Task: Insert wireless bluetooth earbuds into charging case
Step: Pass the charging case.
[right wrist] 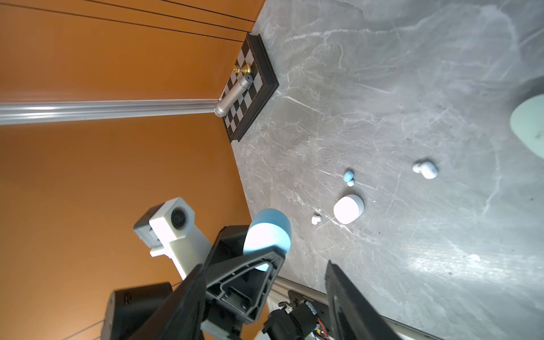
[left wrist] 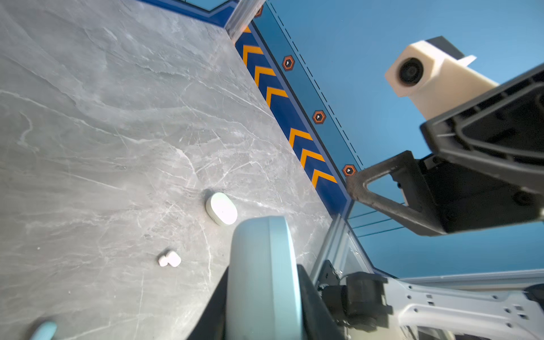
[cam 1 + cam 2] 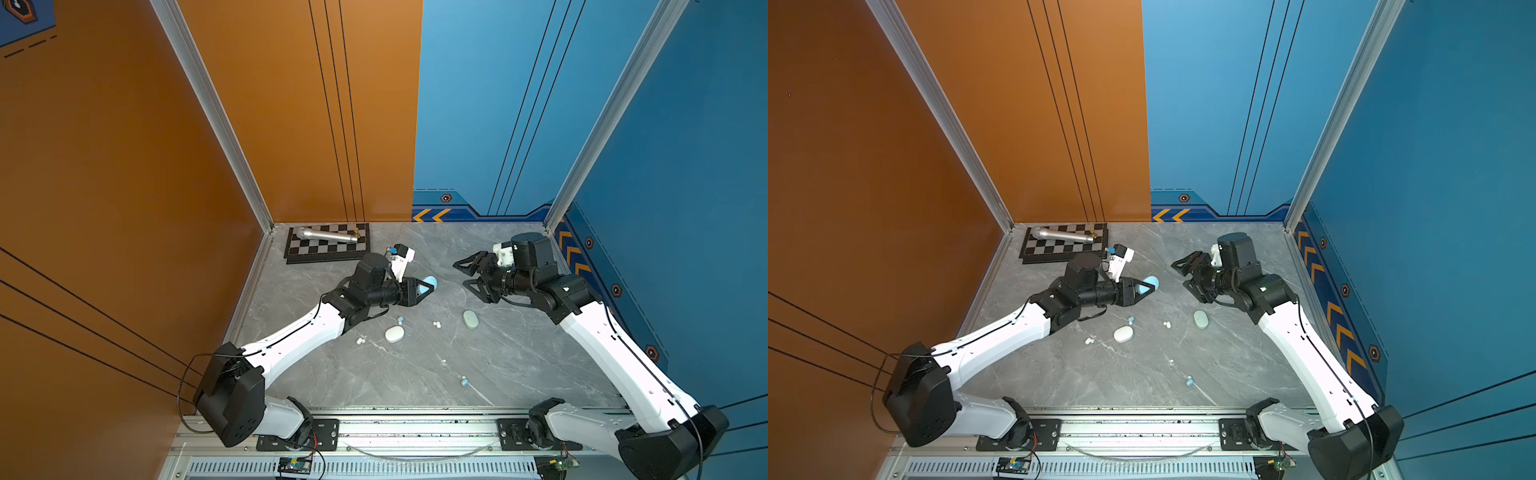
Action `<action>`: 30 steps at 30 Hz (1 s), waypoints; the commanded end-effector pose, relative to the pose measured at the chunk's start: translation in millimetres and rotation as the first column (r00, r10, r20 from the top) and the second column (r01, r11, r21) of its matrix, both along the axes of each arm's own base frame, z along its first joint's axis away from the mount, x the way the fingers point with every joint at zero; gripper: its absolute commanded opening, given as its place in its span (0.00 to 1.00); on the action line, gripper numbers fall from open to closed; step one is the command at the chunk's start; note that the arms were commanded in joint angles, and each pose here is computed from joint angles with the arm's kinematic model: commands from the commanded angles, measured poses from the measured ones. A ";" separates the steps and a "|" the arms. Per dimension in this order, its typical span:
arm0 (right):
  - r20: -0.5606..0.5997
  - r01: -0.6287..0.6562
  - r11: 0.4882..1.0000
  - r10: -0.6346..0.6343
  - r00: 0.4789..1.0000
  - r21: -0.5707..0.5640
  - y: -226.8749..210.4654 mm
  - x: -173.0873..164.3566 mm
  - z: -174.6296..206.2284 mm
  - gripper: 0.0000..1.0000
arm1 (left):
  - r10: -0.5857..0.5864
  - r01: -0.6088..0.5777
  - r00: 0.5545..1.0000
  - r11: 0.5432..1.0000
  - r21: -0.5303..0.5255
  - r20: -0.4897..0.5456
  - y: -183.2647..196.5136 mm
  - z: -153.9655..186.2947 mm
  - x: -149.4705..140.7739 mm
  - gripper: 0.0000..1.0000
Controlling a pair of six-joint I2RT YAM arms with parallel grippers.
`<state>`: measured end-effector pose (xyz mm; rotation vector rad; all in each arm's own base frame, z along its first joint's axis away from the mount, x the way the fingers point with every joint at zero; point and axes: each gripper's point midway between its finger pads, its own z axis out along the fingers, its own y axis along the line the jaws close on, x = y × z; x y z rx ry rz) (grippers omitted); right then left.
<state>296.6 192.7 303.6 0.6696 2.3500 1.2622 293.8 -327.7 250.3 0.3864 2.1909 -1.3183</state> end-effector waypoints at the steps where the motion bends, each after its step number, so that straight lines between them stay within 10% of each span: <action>1: 0.105 -0.179 0.978 0.190 0.976 -0.108 1.1 -15.5 -3.1 0.66 | -0.193 0.201 0.932 0.980 -0.007 -0.308 1.7 -27.5 -43.4 0.12; 9: 0.164 -0.433 0.811 0.525 0.835 -0.393 11.4 -49.5 -27.4 0.68 | -0.376 0.332 0.832 0.927 -0.176 -0.408 2.0 -5.0 -71.5 0.11; 16: 0.244 -0.460 0.492 0.832 0.498 -0.739 37.0 -88.9 -35.3 0.68 | -0.422 0.359 0.790 0.907 -0.222 -0.445 4.8 -2.0 -82.7 0.11; 20: 0.263 -0.399 0.400 0.897 0.354 -0.825 44.4 -103.7 -31.6 0.69 | -0.397 0.339 0.804 0.918 -0.208 -0.443 8.7 -5.5 -81.1 0.11; 25: 0.280 -0.330 0.463 0.835 0.473 -0.823 36.0 -87.9 -24.2 0.68 | -0.278 0.252 0.879 0.961 -0.117 -0.387 19.9 -11.6 -62.8 0.12; 30: 0.293 -0.172 0.736 0.457 0.840 -0.655 12.1 -52.2 -9.4 0.66 | -0.156 0.160 0.986 0.984 0.074 -0.058 30.4 -0.7 -48.1 0.14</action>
